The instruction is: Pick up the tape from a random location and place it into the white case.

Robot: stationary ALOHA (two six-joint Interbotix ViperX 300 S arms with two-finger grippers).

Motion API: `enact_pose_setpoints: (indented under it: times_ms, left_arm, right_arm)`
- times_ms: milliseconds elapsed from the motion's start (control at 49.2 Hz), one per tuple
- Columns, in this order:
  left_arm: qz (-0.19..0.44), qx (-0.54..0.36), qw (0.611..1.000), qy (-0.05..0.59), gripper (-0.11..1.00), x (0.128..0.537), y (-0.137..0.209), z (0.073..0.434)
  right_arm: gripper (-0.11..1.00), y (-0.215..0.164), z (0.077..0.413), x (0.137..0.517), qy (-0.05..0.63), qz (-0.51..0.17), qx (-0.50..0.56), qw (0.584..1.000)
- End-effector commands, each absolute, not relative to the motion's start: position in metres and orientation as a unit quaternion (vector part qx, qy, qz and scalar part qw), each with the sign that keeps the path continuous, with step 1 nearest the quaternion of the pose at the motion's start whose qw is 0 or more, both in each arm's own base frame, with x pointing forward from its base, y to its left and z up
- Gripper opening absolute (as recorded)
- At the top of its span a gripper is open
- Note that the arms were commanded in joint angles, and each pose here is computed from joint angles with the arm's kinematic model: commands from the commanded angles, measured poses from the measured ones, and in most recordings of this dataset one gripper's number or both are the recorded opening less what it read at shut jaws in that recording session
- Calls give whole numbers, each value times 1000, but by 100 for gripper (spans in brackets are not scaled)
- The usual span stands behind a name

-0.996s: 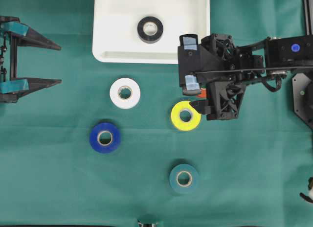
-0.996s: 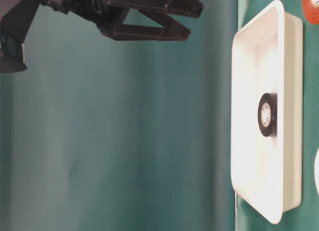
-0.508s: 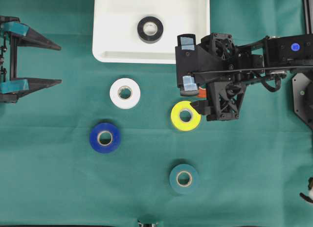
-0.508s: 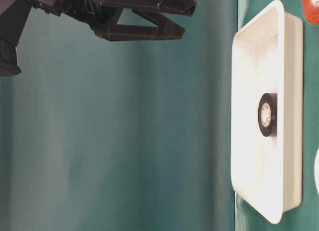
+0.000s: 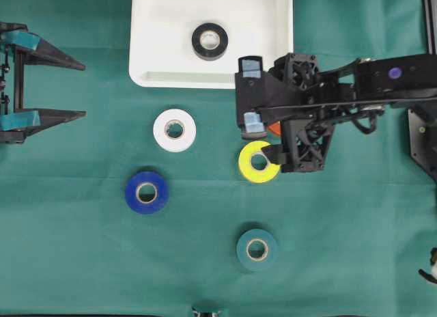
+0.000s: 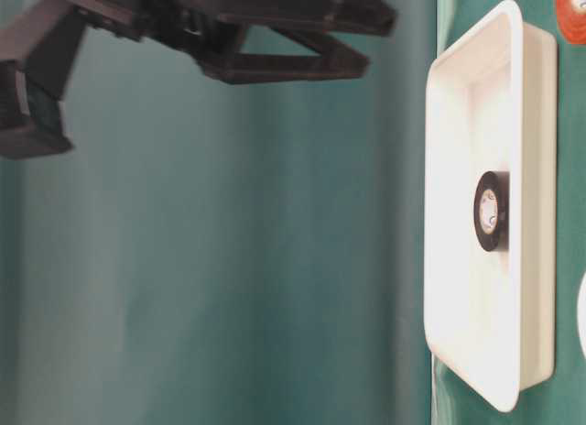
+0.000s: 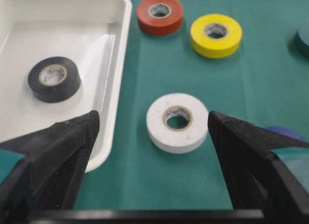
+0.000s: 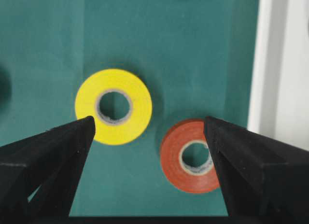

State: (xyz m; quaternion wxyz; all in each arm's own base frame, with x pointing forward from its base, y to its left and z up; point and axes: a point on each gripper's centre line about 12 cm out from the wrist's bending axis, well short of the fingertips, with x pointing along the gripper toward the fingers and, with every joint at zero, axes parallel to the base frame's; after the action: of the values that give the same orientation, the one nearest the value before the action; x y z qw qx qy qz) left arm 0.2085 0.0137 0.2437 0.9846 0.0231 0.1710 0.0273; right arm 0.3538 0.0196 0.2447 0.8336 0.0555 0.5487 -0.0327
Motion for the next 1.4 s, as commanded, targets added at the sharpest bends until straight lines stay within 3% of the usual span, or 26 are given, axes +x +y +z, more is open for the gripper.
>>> enact_pose_setpoints:
  times_ms: [0, 589, 1382]
  left_arm:
    - [29, 21, 986, 166, 97, 211, 15, 248]
    - [29, 19, 985, 166, 97, 211, 14, 247]
    - [29, 19, 985, 167, 97, 210, 14, 247]
  right_arm:
    - [91, 23, 242, 357, 544, -31, 58, 836]
    - [91, 31, 153, 369, 578, -40, 70, 812]
    - [91, 31, 116, 374, 577, -51, 83, 811]
